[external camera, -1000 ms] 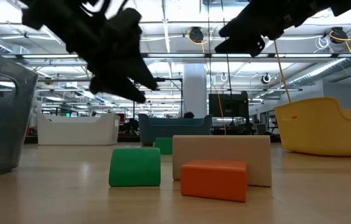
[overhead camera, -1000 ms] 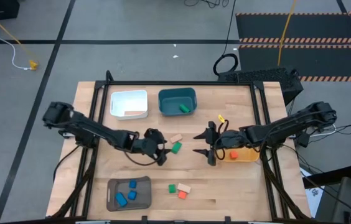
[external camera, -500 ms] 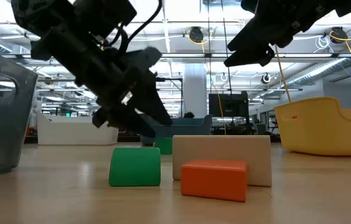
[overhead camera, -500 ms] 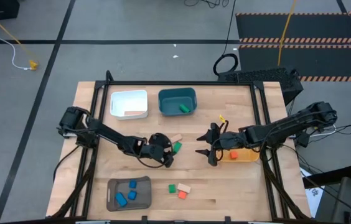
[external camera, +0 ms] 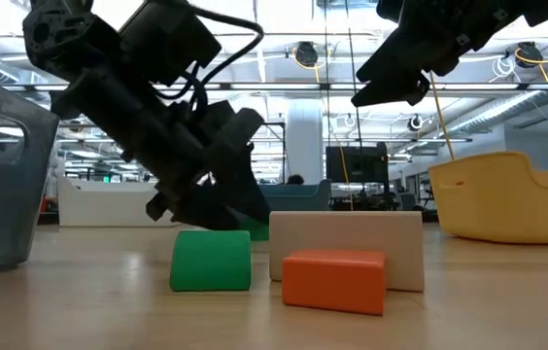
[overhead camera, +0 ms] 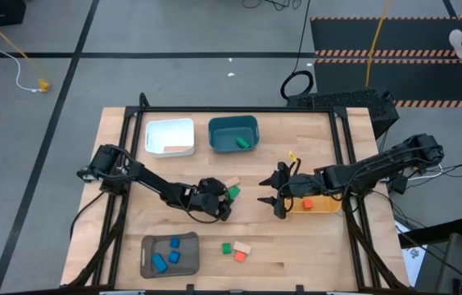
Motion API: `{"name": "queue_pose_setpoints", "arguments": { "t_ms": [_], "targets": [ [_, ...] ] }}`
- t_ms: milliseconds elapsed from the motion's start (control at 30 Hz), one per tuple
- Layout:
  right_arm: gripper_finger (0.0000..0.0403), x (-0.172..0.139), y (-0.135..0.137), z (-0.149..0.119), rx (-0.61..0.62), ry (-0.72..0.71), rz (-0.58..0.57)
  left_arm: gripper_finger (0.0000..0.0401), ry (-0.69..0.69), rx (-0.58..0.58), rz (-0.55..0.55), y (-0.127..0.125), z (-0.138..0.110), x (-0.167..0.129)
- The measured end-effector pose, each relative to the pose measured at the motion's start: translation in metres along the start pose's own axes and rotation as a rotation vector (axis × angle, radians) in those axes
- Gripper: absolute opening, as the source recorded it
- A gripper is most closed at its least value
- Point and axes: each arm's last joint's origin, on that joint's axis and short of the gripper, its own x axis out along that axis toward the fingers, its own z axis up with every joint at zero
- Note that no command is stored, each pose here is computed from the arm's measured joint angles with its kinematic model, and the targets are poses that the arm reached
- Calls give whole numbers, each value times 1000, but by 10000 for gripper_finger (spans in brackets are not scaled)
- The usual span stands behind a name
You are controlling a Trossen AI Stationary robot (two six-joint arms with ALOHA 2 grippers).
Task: Sort & place blocks by color
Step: Put the top green block into the blue bin
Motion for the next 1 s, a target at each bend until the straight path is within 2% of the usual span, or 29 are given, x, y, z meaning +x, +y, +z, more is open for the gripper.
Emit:
{"name": "queue_pose_setpoints", "arguments": {
  "t_ms": [300, 400, 533, 567, 800, 1000],
  "targets": [
    [251, 0, 0, 0, -1, 1, -1, 244, -4, 70, 8, -11, 6, 10],
    [251, 0, 0, -1, -2, 11, -4, 214, 7, 76, 3, -10, 7, 11],
    [251, 0, 0, -1, -2, 12, -4, 143, 37, 70, -21, -10, 8, 12],
    [251, 0, -1, -1, -2, 14, -4, 136, 43, 68, -31, -11, 9, 12],
    [251, 0, -1, -2, -4, 19, -6, 137, 79, 76, -119, -15, 15, 6],
    [251, 0, -1, -3, -6, 29, -10, 137, 22, 130, -154, -18, 39, -12]
  ]
}}
